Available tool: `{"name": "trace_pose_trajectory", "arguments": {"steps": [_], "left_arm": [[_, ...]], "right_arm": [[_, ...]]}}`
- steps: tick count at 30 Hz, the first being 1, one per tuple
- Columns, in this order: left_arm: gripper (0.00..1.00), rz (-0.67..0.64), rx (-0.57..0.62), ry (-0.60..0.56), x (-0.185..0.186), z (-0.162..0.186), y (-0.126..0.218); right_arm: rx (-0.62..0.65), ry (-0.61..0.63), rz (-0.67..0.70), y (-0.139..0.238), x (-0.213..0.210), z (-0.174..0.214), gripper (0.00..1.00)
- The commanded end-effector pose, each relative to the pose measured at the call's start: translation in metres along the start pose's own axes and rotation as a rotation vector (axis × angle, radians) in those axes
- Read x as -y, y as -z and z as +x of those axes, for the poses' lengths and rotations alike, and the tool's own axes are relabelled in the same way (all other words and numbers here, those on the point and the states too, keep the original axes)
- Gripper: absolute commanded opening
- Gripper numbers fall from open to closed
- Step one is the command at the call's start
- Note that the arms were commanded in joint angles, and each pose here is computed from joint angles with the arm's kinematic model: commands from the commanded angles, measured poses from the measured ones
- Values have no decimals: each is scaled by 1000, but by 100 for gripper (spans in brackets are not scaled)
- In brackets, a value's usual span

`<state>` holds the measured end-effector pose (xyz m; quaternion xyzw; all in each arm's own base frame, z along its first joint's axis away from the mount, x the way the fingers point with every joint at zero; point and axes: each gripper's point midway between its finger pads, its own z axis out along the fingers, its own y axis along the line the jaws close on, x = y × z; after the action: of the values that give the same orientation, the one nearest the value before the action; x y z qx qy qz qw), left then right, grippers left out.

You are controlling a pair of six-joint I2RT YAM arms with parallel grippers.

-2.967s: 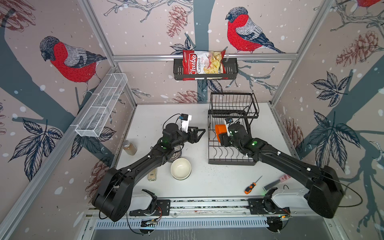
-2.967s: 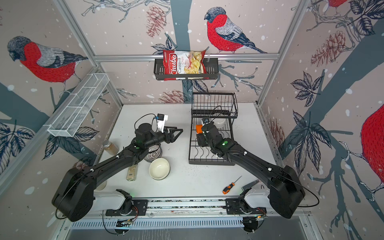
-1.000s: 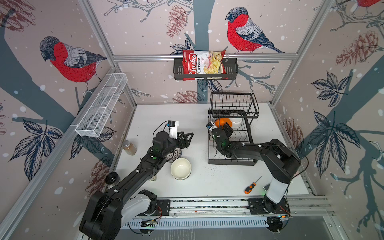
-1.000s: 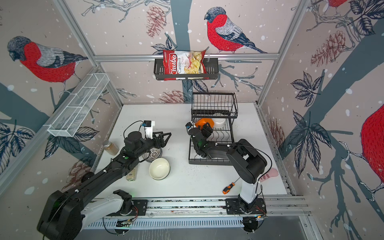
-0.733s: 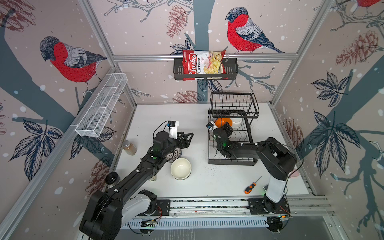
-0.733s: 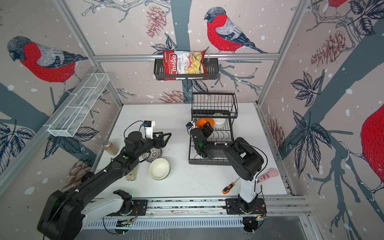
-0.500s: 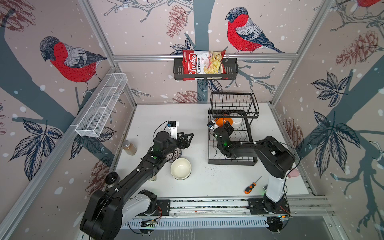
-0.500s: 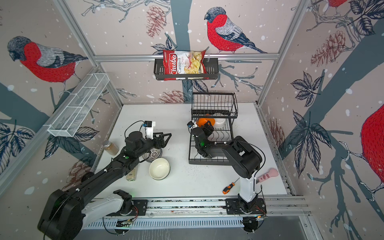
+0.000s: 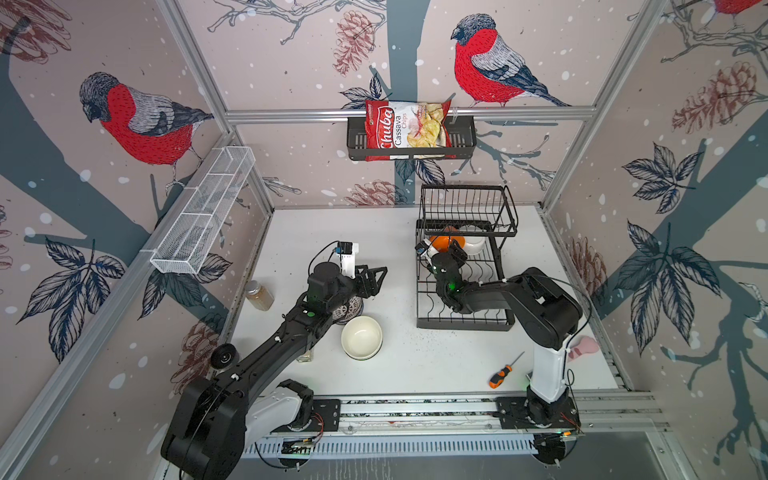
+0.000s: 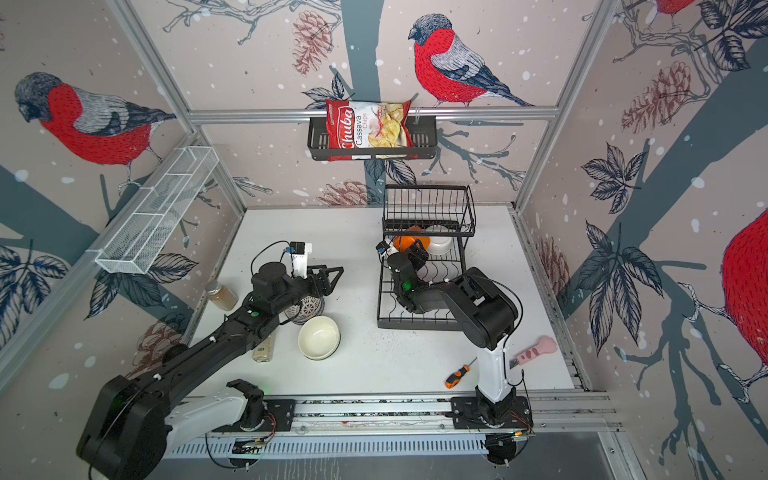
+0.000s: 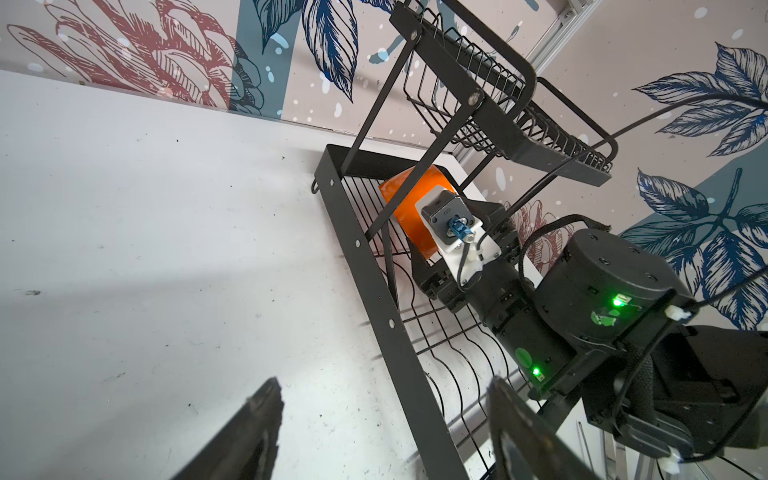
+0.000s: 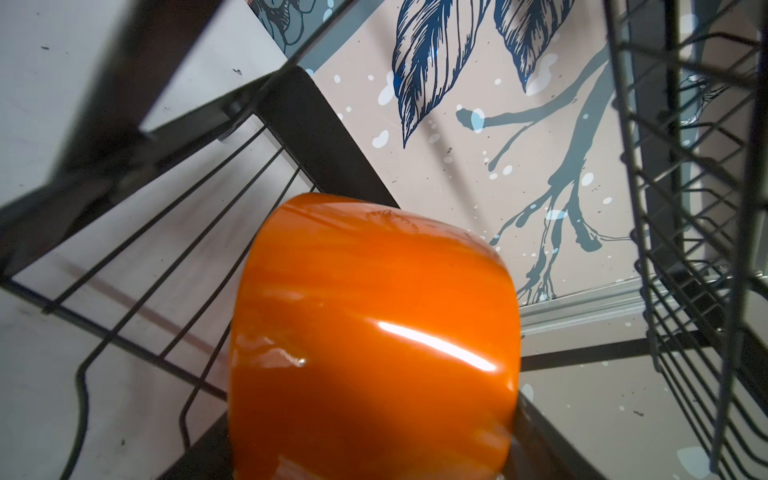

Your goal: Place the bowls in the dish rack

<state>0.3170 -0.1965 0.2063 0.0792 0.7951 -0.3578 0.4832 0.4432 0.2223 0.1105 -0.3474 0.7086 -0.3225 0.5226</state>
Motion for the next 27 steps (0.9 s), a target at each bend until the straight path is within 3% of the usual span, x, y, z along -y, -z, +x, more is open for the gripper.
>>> {"name": "trace_pose_trajectory", "arguments": {"steps": [1,14,27], "left_arm": [[77,-8,17,-8,0,-6,1],[77,-13,17,-13,-1,-6,2],[76,-15,11,-13,-1,-6,2]], "right_arm": [[40,-53,45,-2,12,-11,76],[36,-52,38,-9,7,-11,90],[54,-62,42,-6,10,-17,96]]}}
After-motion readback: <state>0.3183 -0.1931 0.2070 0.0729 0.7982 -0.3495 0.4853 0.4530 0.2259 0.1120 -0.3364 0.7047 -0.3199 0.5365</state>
